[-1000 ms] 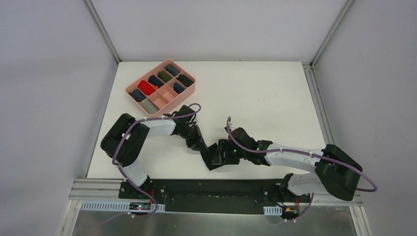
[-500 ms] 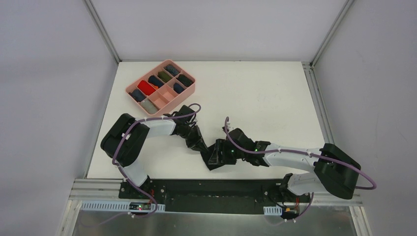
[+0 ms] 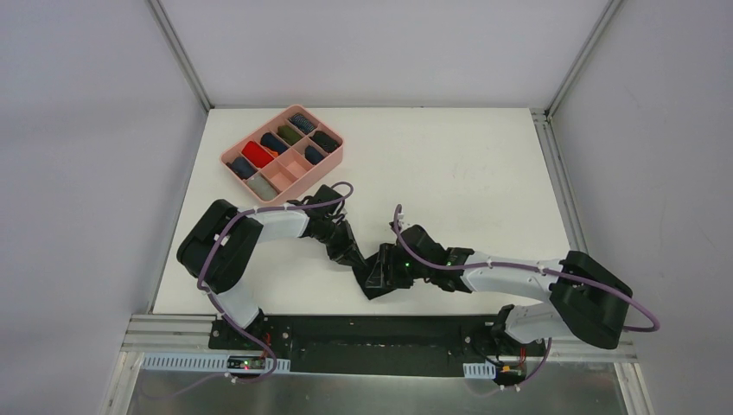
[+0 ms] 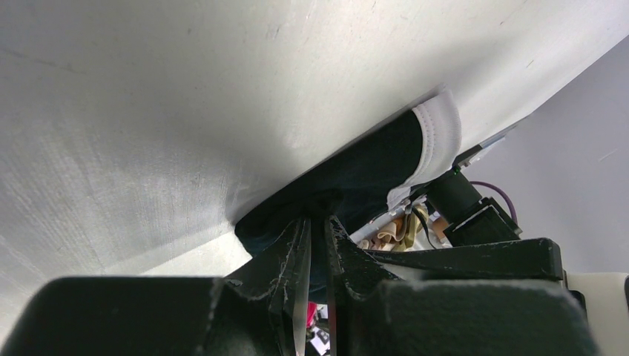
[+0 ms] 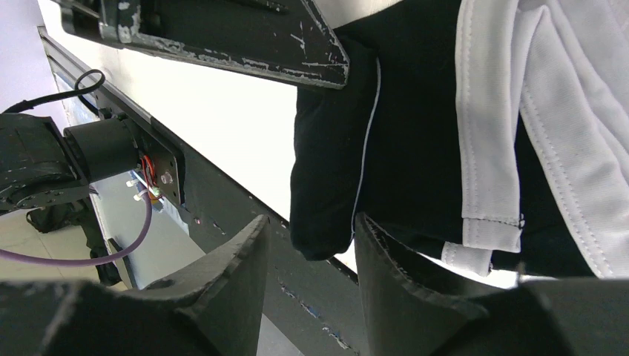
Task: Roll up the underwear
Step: Roll the underwear to the center of the board.
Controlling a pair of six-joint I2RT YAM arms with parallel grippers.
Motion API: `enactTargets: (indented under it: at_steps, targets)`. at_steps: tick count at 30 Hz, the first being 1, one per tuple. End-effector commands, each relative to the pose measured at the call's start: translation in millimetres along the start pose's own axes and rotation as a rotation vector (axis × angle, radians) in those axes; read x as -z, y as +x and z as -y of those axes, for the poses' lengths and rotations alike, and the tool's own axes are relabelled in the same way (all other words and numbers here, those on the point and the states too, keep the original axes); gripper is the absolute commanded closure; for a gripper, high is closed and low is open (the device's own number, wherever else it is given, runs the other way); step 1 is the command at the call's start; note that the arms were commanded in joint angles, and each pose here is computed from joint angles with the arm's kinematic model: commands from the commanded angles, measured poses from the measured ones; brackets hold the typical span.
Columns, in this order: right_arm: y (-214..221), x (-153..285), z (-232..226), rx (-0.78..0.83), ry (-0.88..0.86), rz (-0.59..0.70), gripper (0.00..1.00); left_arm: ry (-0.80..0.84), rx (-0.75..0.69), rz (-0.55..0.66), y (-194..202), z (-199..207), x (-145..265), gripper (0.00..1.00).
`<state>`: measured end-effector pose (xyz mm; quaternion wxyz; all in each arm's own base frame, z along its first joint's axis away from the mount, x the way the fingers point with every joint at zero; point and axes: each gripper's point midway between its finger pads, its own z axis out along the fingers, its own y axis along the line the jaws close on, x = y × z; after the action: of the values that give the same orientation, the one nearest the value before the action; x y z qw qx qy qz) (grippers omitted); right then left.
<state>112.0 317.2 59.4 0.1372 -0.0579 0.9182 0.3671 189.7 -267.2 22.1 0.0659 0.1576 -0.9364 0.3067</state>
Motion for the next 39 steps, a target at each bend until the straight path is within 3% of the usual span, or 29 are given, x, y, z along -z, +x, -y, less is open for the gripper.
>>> enactTargets:
  at_steps: [1, 7, 12, 13, 20, 30, 35, 38, 39]
  targets:
    - [-10.9, -4.6, -21.2, -0.004, -0.050, 0.026, 0.53, -0.141, 0.008, -0.003, 8.7, -37.2, -5.1, 0.86]
    - [-10.3, -11.5, -13.6, -0.051, -0.022, 0.024, 0.71, -0.137, 0.007, 0.001, 9.1, -36.5, -3.6, 0.86]
    - [-5.3, -12.9, -13.6, -0.098, -0.056, 0.016, 0.99, -0.115, 0.002, 0.012, 9.8, -30.4, 1.6, 0.86]
    - [-4.2, -13.2, -11.9, -0.111, -0.058, 0.015, 1.00, -0.107, 0.000, 0.014, 10.0, -28.2, 3.1, 0.86]
    - [4.8, -17.9, 12.5, -0.212, -0.081, -0.032, 1.00, -0.022, -0.013, 0.066, 8.1, -5.1, 24.3, 0.84]
    - [29.0, -39.7, 36.2, -0.247, -0.050, -0.151, 1.00, 0.067, -0.027, 0.086, 19.7, 10.5, 46.6, 0.69]
    - [30.5, -41.6, 44.8, -0.230, -0.015, -0.160, 1.00, 0.041, -0.015, 0.081, 21.5, -0.7, 41.7, 0.79]
    - [32.5, -40.1, 50.7, -0.186, 0.023, -0.178, 1.00, 0.015, -0.018, 0.072, 19.5, -7.8, 33.8, 0.91]
    - [32.5, -39.1, 51.5, -0.164, 0.028, -0.180, 1.00, 0.004, -0.016, 0.069, 18.1, -10.6, 30.4, 1.00]
